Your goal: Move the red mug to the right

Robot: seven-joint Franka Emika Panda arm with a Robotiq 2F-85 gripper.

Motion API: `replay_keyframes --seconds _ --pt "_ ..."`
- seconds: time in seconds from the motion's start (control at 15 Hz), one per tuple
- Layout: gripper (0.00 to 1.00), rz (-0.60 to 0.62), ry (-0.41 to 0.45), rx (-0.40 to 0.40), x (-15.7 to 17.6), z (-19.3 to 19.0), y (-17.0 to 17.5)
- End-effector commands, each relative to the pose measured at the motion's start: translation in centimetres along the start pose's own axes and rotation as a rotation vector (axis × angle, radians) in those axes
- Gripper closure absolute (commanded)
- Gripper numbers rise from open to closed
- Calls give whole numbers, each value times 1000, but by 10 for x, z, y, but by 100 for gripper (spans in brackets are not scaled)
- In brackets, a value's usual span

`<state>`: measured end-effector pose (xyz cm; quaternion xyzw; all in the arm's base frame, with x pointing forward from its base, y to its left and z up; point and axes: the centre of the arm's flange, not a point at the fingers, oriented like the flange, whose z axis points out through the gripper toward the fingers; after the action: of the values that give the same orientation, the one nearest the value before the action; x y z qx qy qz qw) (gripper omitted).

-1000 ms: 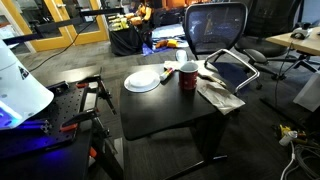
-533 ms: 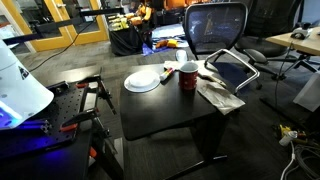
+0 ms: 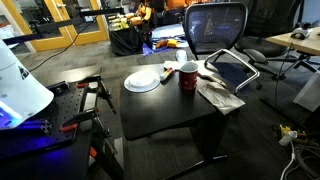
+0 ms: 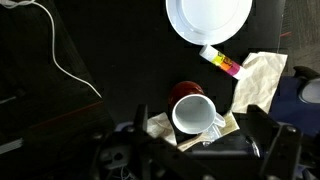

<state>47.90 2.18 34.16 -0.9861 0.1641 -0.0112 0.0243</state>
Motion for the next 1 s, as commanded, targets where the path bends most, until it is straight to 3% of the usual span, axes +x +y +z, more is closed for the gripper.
replay_keyframes --seconds 0.0,0.6,0.93 --pt "0 100 -8 2 21 22 -10" --pt "0 303 51 38 73 103 -14" --pt "0 368 28 39 86 140 -13"
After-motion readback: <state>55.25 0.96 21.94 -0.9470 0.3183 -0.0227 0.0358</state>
